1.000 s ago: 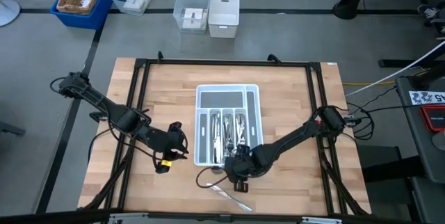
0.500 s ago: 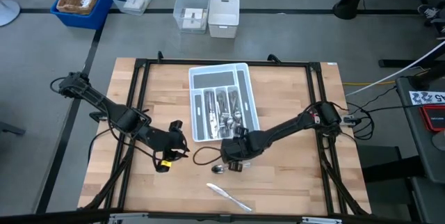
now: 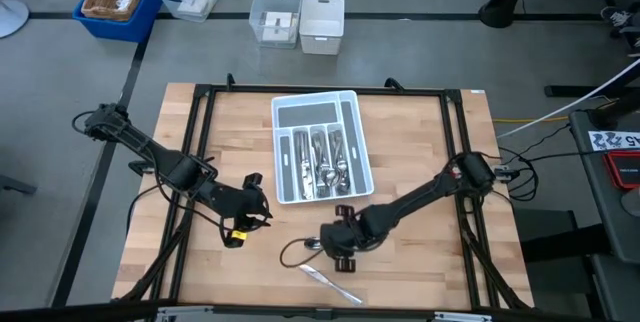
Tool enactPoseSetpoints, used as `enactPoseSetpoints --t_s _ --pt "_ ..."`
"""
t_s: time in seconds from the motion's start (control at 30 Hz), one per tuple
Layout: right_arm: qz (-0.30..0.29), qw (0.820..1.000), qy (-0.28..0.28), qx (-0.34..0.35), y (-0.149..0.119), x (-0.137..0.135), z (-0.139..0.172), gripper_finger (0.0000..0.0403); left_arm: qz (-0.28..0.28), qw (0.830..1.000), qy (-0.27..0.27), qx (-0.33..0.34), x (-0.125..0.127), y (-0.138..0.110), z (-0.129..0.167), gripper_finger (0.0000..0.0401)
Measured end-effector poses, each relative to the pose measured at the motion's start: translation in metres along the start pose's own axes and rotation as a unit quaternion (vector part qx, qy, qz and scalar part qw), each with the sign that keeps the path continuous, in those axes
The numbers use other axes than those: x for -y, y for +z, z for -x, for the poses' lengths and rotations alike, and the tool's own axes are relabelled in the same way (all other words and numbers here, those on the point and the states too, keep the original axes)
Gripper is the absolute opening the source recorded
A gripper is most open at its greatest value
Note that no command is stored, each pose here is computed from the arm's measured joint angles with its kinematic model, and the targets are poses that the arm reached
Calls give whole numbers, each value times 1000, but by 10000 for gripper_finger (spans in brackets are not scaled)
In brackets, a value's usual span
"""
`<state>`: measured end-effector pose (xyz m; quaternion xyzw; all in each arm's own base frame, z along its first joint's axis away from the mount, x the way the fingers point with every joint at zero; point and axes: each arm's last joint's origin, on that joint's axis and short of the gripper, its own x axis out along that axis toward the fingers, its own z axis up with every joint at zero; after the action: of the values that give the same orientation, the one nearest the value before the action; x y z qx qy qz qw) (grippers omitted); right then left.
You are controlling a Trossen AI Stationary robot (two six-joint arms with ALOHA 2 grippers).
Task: Sort silverware
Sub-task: Put the silver spoon into the white cutlery tray
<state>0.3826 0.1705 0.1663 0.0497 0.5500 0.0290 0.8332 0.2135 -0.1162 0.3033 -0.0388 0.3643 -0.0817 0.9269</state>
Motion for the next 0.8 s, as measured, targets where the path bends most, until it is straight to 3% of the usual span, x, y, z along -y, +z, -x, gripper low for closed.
enactPoseSetpoints --t_s 0.23,0.43,0.8 --pt "4 999 -31 13 -1 -1 -2 133 3 1000 0 0 0 0 0 85" --pt "5 1000 2 -10 -4 -4 -20 133 13 1000 0 0 0 0 0 85" --pt "9 999 -9 -36 -12 -4 -40 119 13 1000 -1 2 0 0 0 85"
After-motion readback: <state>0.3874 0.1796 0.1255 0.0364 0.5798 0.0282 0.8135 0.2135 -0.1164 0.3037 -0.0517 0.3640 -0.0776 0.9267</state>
